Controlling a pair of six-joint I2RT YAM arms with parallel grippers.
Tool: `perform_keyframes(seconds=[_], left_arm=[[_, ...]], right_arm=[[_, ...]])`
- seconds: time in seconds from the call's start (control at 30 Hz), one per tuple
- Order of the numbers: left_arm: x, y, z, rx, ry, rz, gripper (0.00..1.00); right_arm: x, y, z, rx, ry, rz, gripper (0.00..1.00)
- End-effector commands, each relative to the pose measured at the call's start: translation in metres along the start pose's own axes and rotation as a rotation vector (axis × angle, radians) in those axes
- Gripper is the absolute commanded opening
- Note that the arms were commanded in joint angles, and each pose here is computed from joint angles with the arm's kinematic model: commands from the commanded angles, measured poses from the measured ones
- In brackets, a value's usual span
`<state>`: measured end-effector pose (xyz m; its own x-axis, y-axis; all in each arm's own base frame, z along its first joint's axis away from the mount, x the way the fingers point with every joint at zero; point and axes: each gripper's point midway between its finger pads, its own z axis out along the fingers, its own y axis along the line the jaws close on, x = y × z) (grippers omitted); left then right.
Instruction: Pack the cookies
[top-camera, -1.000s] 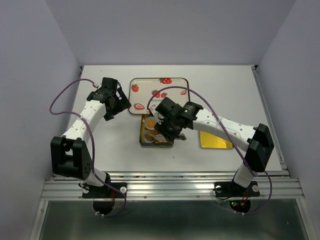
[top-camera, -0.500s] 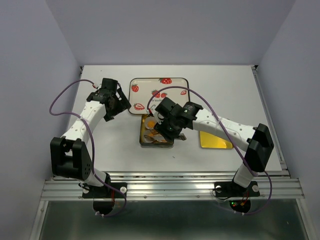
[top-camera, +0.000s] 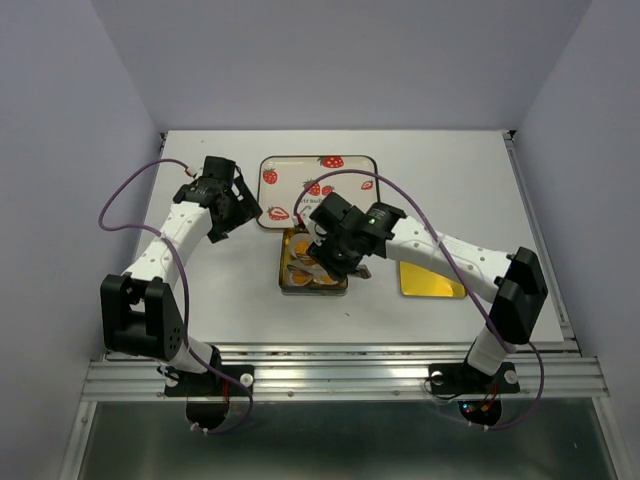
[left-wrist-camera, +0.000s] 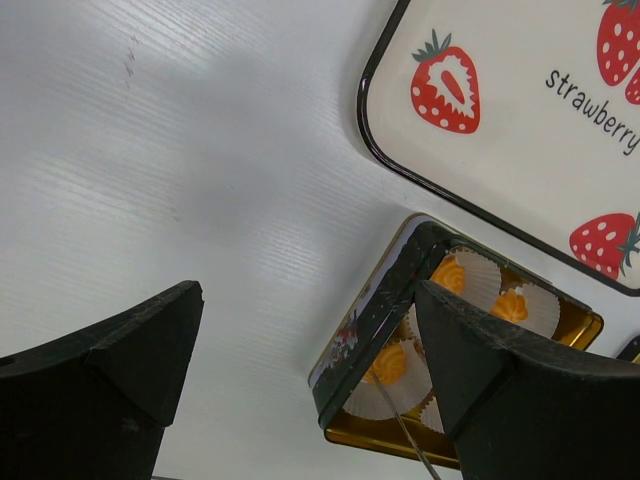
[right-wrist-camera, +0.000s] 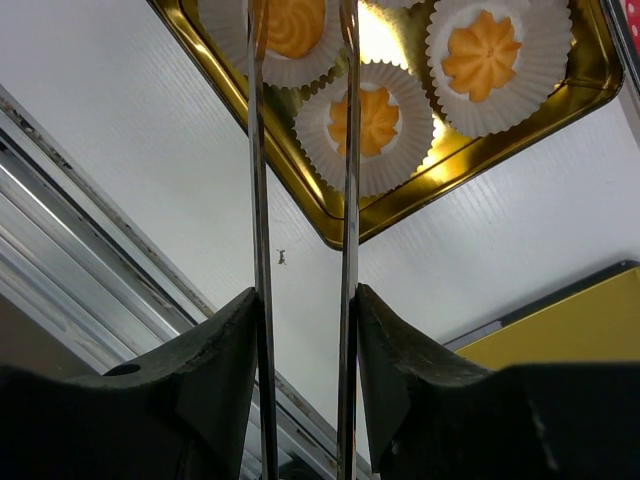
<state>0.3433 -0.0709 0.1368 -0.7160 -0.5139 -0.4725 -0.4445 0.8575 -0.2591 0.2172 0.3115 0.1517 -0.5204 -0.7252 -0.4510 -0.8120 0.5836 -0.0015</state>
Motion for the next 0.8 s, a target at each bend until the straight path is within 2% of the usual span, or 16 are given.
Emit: perform_keyframes(seconds=[0.0,0.27,0.37,0.47,0.6,0.77], left_arm=[[-0.009,-0.006,-0.014,0.031,-0.042,0.0,0.99],[-0.01,-0.009,-0.016,0.038,-0.034,0.002,0.99],[-0.009,-0.009,-0.014,0.03,-0.025,0.006,0.99],[-0.011,-0.01,-0.012,0.022,-0.014,0.019,0.99],[-0.017,-0.012,-0.01,0.002,-0.007,0.052,0.99],[-0.024,-0.015,-0.007,-0.018,-0.005,0.067,0.99]], right_arm=[[-0.035,0.0,-0.018,0.027,-0.12,0.039,0.46],[-0.053,-0.011,-0.054,0.102,-0.226,0.165,0.45],[-0.046,-0.02,-0.056,0.157,-0.217,0.213,0.44],[-0.032,-0.043,-0.057,0.236,-0.212,0.341,0.44],[-0.014,-0.082,-0.064,0.315,-0.216,0.623,0.42],[0.039,-0.14,-0.071,0.474,-0.142,0.891,0.41]])
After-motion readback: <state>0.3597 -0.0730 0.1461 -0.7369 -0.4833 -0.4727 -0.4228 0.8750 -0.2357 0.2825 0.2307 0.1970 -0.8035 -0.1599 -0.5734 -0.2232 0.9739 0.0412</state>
